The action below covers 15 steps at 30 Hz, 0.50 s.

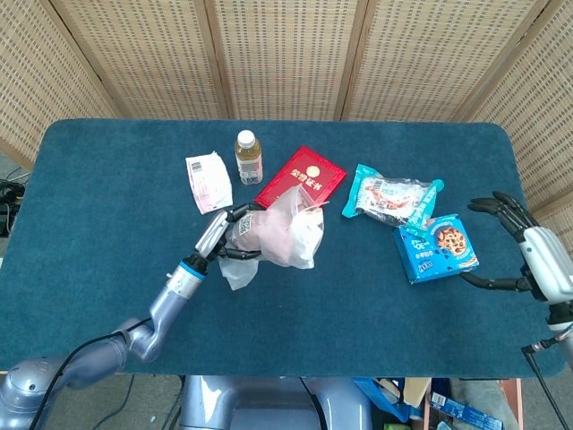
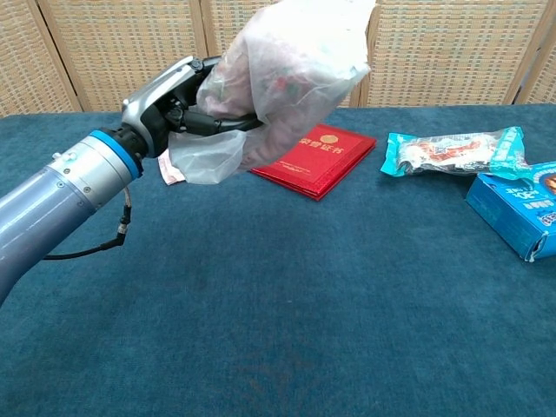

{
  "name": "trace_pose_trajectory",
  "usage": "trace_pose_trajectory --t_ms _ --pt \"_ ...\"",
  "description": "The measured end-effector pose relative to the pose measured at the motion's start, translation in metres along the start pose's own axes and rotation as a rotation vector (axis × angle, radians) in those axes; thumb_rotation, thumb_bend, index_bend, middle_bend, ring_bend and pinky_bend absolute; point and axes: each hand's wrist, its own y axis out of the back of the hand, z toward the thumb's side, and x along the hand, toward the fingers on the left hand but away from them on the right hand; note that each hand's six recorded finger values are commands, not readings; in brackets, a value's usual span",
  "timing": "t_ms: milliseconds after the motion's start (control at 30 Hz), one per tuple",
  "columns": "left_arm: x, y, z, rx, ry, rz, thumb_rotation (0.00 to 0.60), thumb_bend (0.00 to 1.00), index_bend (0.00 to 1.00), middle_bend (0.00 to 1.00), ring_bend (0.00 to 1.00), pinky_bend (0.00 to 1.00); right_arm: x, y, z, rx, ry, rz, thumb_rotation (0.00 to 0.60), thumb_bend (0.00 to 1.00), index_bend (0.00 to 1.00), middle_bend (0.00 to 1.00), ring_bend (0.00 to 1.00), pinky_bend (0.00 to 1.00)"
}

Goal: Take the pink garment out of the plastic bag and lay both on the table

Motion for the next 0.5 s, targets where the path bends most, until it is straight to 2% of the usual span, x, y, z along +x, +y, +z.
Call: trace_pose_trajectory --t_ms 233,500 --pt "0.007 -0.008 0.008 0.001 -0.030 0.001 0.600 0.51 0.66 0.58 0.54 0.67 -0.032 -0.009 0.023 -0.072 -0.013 0.118 0.600 0.18 0.32 0.30 0.17 0.15" --pt "0.011 -0.012 0.022 -0.014 -0.074 0.014 0.600 0.51 0.66 0.58 0.54 0.67 -0.065 -0.027 0.045 -0.129 -0.059 0.222 0.600 0.20 0.35 0.33 0.19 0.16"
